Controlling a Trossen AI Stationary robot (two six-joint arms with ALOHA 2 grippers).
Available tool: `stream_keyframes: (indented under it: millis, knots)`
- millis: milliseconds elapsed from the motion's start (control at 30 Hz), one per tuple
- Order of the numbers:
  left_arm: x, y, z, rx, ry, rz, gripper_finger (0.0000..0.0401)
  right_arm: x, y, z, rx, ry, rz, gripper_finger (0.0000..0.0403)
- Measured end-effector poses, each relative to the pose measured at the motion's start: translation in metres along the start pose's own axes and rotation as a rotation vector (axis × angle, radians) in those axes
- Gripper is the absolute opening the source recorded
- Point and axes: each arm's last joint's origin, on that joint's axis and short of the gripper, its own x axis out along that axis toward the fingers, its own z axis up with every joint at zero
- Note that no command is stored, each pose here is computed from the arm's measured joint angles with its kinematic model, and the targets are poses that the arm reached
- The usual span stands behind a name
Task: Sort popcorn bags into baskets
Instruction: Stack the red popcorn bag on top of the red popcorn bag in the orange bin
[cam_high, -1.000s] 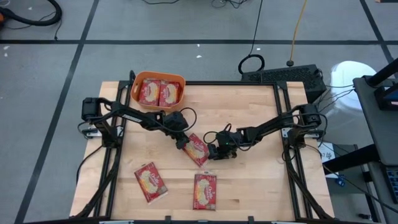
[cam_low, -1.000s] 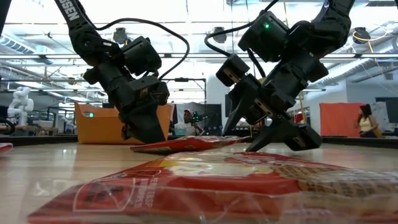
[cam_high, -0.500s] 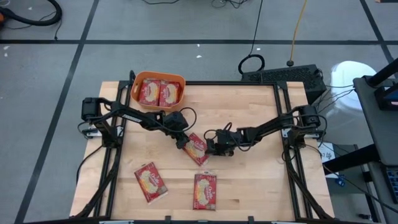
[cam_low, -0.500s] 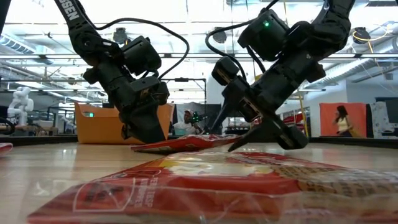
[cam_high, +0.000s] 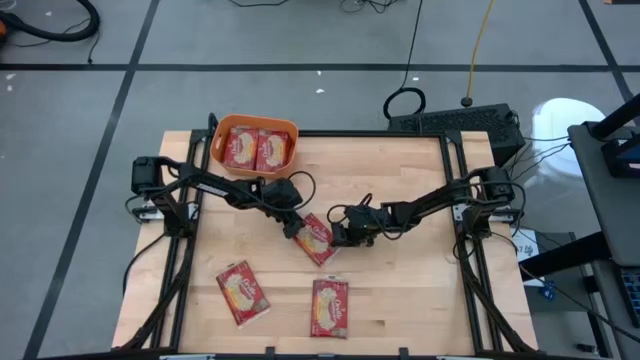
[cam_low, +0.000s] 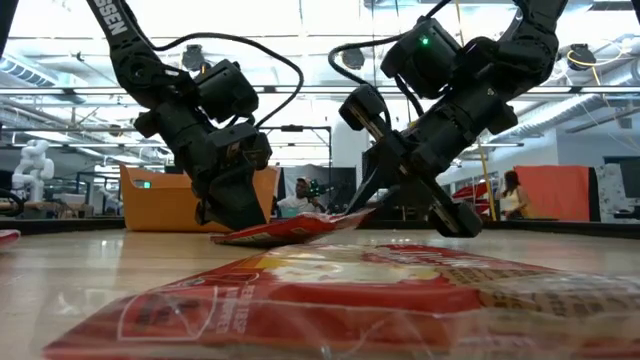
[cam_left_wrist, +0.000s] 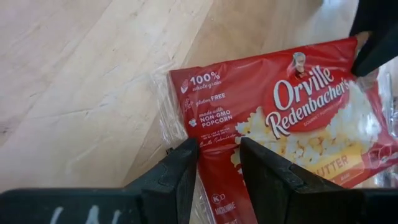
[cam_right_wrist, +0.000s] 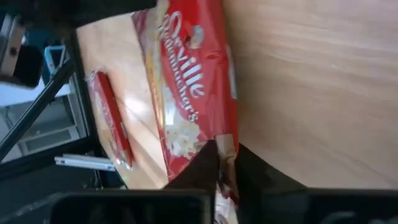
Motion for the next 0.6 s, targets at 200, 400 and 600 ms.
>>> stream_keyframes:
  millis: [200, 400, 600]
  knots:
    - [-0.025, -0.012, 0.011, 0.003, -0.077, -0.055, 0.0132, 0.000, 0.006, 0.000, -0.063, 0.002, 0.065, 0.0011]
    - [-0.069, -0.022, 0.024, 0.028, -0.193, -0.115, 0.0153, -0.002, 0.010, 0.000, -0.137, 0.016, 0.096, 0.0004]
    - [-0.104, -0.029, 0.030, -0.002, -0.278, -0.189, 0.0192, -0.020, 0.024, -0.001, -0.270, -0.002, 0.132, 0.0001]
